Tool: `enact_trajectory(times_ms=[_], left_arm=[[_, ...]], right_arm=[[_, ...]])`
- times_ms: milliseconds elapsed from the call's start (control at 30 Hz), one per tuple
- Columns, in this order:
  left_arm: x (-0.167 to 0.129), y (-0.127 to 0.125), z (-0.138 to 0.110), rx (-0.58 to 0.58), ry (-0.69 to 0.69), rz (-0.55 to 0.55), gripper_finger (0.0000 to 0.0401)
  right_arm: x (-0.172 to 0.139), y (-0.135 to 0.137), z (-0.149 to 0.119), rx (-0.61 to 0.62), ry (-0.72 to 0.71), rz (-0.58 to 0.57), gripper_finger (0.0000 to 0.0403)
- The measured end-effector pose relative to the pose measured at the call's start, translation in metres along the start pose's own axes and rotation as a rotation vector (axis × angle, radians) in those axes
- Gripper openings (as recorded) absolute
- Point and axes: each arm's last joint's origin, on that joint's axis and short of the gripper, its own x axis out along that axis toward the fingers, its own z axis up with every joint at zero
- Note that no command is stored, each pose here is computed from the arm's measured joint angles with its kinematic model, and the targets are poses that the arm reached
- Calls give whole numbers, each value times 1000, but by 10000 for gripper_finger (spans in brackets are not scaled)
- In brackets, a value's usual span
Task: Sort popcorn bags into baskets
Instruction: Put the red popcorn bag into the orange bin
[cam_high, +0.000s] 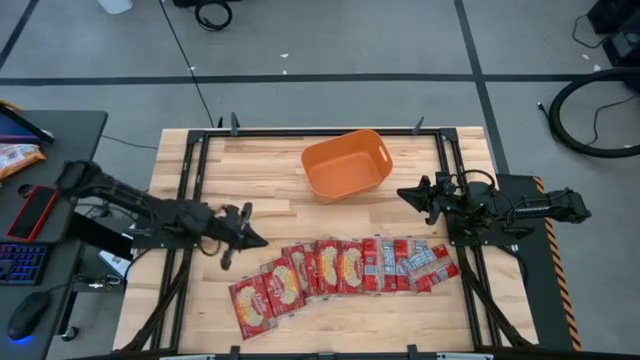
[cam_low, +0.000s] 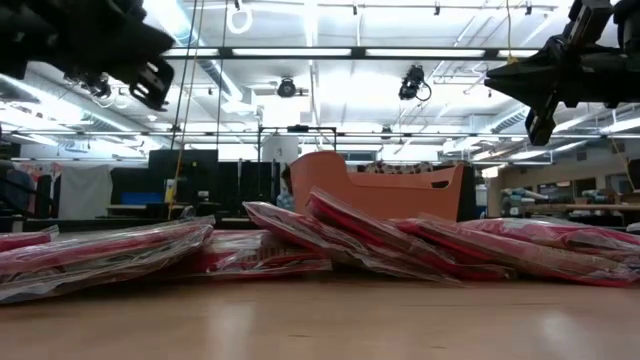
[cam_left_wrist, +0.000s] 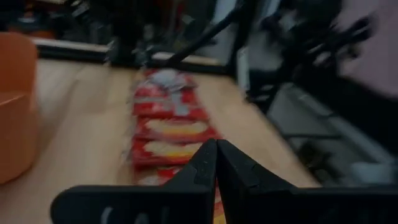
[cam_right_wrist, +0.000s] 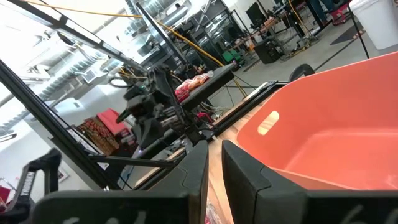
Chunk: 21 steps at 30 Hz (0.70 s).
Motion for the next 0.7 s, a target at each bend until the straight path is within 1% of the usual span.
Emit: enact_trajectory(times_ms=[100, 267, 500, 600, 700], left_arm=[[18, -7, -1, 27, 60, 56, 16], [52, -20, -4, 60, 167, 59, 22], [103, -40, -2, 114, 382, 70, 68], [122, -44, -2, 181, 476, 82, 90], [140, -49, -2, 278, 535, 114, 110]], right_arm=[[0, 0, 0, 0, 0, 0, 52], [0, 0, 0, 0, 0, 0, 52], [0, 0, 0, 0, 0, 1, 52], [0, 0, 0, 0, -1, 1, 52], [0, 0, 0, 1, -2, 1, 52]])
